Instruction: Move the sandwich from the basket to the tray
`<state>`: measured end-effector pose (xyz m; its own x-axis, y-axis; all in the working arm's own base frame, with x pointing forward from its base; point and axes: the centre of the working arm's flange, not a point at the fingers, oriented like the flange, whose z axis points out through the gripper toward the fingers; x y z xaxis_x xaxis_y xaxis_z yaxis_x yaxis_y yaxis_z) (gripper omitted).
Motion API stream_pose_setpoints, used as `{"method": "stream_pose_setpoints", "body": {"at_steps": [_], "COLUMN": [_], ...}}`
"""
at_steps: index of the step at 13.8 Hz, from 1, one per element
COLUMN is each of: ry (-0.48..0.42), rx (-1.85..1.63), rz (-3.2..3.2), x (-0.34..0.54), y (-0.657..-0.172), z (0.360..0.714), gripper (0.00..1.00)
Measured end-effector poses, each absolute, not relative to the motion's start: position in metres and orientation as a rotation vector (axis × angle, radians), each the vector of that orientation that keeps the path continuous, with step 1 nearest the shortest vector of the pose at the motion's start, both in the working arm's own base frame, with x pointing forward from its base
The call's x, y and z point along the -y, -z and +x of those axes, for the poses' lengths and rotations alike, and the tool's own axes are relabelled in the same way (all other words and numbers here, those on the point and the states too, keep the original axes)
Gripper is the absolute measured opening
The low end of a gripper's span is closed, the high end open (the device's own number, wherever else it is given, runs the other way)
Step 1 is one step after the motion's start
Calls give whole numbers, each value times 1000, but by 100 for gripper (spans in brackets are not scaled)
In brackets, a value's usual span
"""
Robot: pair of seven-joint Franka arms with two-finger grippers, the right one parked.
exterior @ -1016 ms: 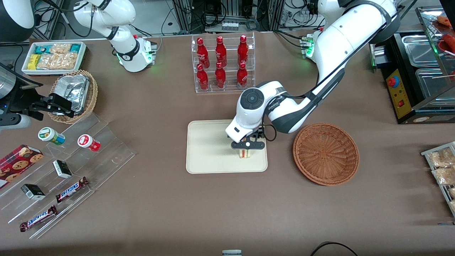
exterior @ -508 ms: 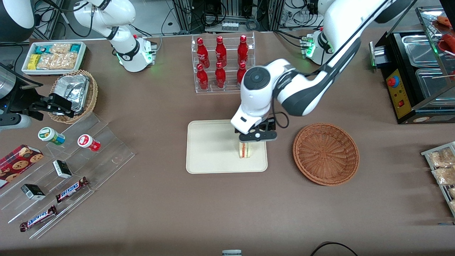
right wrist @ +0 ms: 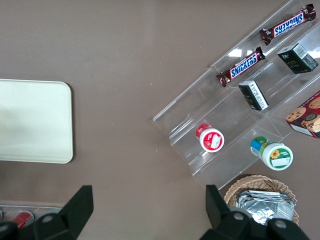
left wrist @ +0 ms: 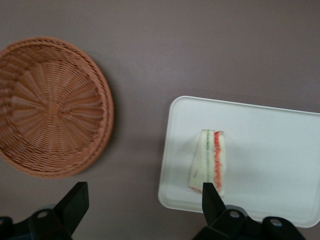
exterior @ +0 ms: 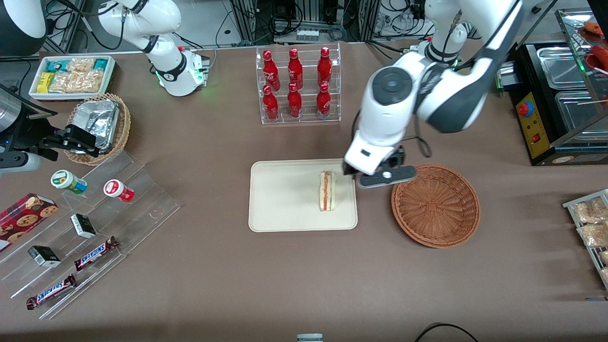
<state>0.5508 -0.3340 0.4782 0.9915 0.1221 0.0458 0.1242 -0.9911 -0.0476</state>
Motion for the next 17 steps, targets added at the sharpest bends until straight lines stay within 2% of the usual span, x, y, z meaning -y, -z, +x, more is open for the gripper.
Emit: {"method": "stream_pose_setpoints", "body": {"at_steps": [5,9,12,15,17], "ry": [22,-69,-130,-164,-218], "rx": [19,-184,-203,-187,-173], "rz": [-3069,-3084,-3076,-3062,-3050], "x": [245,164,121,112,107], "y": [-517,-535,-559,-579,-587], "z": [572,583,572,556,544], "gripper": [100,100,100,100,100]}}
